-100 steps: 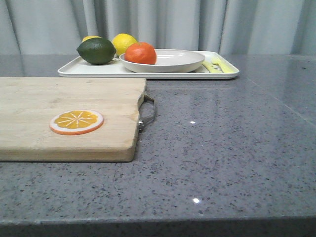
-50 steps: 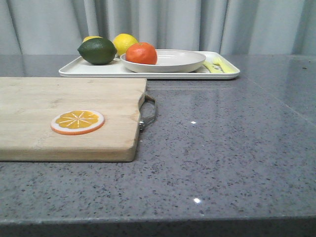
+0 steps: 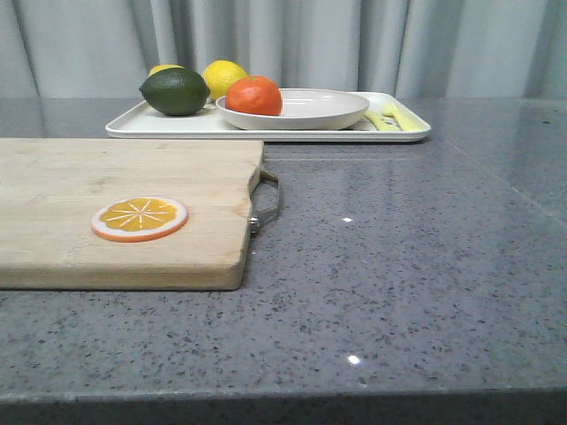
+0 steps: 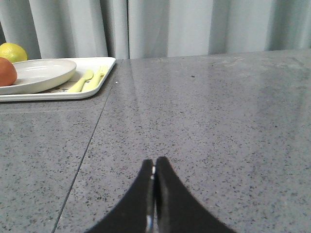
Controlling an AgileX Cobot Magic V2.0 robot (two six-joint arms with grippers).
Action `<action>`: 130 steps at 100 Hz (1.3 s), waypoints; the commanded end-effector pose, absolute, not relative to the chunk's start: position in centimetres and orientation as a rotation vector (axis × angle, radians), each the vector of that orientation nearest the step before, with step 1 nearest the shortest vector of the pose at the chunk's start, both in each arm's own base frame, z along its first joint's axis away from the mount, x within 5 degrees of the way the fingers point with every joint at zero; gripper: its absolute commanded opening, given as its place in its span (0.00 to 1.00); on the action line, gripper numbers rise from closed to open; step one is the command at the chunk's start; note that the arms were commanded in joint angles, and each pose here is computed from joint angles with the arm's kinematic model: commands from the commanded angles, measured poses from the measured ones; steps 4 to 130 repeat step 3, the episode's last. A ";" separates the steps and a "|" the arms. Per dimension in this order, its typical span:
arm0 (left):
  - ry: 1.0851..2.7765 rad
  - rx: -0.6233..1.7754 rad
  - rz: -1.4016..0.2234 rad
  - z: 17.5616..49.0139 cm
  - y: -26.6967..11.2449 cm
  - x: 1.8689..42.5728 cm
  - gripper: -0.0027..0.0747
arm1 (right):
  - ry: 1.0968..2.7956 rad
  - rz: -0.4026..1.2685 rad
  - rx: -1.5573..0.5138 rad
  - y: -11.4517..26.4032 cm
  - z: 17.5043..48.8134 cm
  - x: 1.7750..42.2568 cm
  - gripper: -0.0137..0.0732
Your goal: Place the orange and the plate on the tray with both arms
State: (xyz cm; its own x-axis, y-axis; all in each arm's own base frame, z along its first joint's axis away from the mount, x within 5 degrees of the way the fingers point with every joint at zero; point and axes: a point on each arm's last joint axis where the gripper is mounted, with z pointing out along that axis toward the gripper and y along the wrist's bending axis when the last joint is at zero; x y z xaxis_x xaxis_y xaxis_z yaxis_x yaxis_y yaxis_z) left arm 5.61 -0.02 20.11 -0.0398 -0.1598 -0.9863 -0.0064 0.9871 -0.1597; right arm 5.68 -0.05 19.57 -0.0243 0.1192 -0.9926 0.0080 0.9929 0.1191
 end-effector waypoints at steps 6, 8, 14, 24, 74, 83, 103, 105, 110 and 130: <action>1.516 -0.135 -0.131 20.3 0.0 5.5 0.01 | 1.502 0.080 0.085 0.0 20.3 5.5 0.08; 1.516 -0.135 -0.131 20.3 0.0 5.5 0.01 | 1.502 0.080 0.085 0.0 20.3 5.5 0.08; 1.516 -0.135 -0.131 20.3 0.0 5.5 0.01 | 1.502 0.080 0.085 0.0 20.3 5.5 0.08; 1.516 -0.135 -0.131 20.3 0.0 5.5 0.01 | 1.502 0.080 0.085 0.0 20.3 5.5 0.08; 1.516 -0.135 -0.131 20.3 0.0 5.5 0.01 | 1.502 0.080 0.085 0.0 20.3 5.5 0.08; 1.516 -0.135 -0.131 20.3 0.0 5.5 0.01 | 1.502 0.080 0.085 0.0 20.3 5.5 0.08; 1.516 -0.135 -0.131 20.3 0.0 5.5 0.01 | 1.502 0.080 0.085 0.0 20.3 5.5 0.08; 1.516 -0.135 -0.131 20.3 0.0 5.5 0.01 | 1.502 0.080 0.085 0.0 20.3 5.5 0.08; 1.516 -0.135 -0.131 20.3 0.0 5.5 0.01 | 1.502 0.080 0.085 0.0 20.3 5.5 0.08; 1.516 -0.135 -0.131 20.3 0.0 5.5 0.01 | 1.502 0.080 0.085 0.0 20.3 5.5 0.08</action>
